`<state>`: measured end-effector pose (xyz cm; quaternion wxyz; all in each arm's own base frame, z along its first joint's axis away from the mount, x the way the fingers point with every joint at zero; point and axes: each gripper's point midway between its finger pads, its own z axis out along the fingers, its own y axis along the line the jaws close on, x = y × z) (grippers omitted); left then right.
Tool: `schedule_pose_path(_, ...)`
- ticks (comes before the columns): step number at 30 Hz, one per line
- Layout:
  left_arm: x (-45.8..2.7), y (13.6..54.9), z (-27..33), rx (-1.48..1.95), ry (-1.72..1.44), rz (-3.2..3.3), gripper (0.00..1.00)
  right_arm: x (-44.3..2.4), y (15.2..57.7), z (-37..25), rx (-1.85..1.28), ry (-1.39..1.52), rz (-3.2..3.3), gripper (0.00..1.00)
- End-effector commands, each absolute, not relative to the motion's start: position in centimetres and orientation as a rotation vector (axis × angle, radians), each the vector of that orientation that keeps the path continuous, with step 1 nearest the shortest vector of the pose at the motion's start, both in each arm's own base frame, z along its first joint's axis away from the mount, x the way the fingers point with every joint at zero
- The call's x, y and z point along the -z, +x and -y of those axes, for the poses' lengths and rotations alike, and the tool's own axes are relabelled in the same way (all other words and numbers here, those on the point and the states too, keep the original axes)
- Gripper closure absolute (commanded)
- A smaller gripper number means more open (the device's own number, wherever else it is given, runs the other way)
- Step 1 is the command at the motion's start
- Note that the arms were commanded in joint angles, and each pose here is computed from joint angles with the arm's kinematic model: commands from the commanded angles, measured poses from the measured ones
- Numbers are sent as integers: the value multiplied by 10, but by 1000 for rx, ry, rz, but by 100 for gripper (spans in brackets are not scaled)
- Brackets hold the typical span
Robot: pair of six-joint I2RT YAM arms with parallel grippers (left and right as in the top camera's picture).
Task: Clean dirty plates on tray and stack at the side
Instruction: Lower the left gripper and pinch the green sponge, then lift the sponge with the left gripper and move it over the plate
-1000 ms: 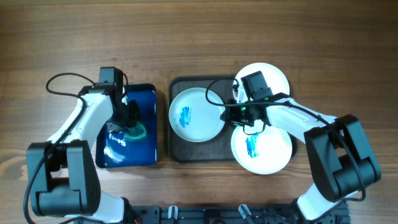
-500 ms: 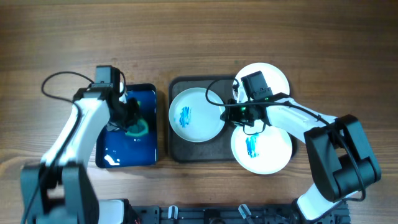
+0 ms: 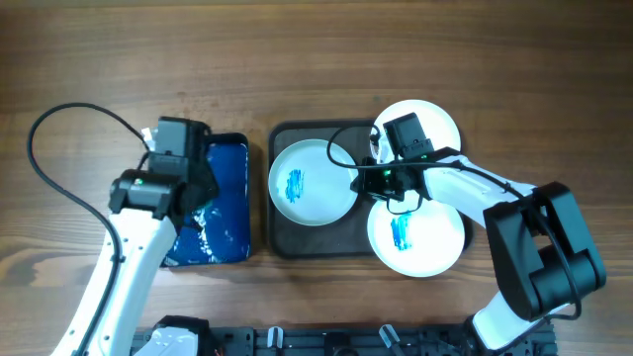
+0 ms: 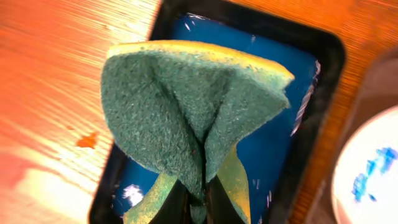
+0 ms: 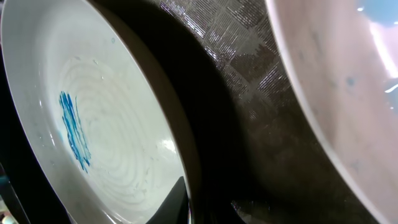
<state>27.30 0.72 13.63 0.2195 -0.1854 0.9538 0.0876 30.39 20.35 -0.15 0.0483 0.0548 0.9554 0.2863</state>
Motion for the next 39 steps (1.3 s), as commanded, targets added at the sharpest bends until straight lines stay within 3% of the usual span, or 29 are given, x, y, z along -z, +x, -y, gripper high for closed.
schedule_pose_path(1, -149, 277, -23, -461, -601, -2505, 96, 31, 288, -190, -752, 215, -3002, 89)
schedule_pose_path(33, -128, 284, -10, -643, -524, -2507, 96, 31, 289, -190, -754, 218, -3001, 89)
schedule_pose_path(39, -112, 285, 18, -417, -542, -2608, 96, 31, 288, -190, -753, 219, -3002, 88)
